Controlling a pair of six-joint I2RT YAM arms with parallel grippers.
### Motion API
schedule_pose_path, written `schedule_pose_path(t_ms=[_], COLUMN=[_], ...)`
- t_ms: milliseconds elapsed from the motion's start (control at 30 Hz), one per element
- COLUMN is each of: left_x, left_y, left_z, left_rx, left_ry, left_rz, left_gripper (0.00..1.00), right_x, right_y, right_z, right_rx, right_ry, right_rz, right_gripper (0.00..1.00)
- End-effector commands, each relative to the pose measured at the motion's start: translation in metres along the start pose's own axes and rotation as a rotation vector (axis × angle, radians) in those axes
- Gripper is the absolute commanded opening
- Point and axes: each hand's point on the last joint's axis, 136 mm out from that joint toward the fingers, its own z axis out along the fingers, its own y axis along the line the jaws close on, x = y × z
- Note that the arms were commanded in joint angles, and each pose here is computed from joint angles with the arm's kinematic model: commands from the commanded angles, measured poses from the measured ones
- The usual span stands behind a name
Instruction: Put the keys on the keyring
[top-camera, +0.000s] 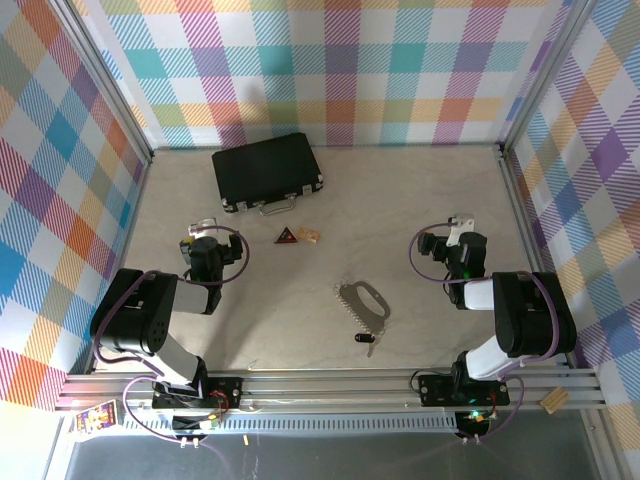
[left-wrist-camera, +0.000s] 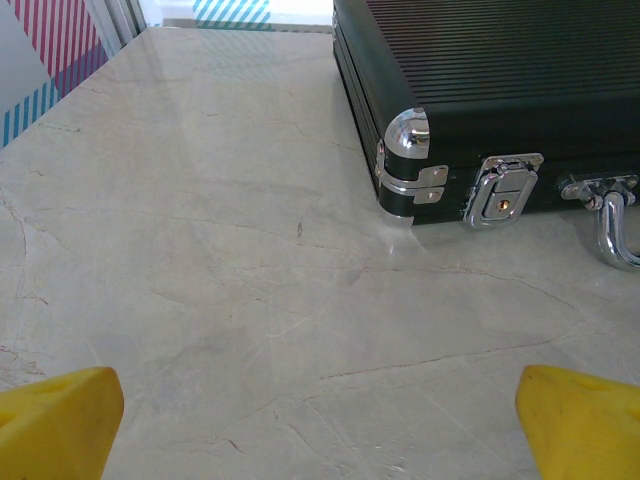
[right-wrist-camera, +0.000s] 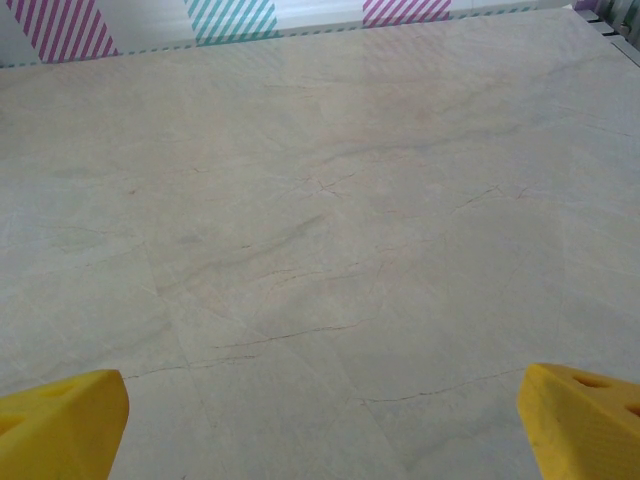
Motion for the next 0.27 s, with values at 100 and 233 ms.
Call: schedule_pose_path(t_ms=[100,233], left_x=[-0.0058,-0.0061], left_y=[-0.0006,-0.0008], left_z=[0.0026,0.0025], left_rx=[0.006,0.007], left_ry=[-0.013,-0.015], left_rz=[-0.018,-0.018], left_gripper=[1.00,1.00], right_x=[-0.0124,-0.0125], right_y=[0.0011,0.0011], right_z=[0.0031,0.0031], right_rx=[0.003,0.003], right_ry=[-0.030,-0.030], right_rz=[0.007,0.007], right_gripper=[0.99,0.99])
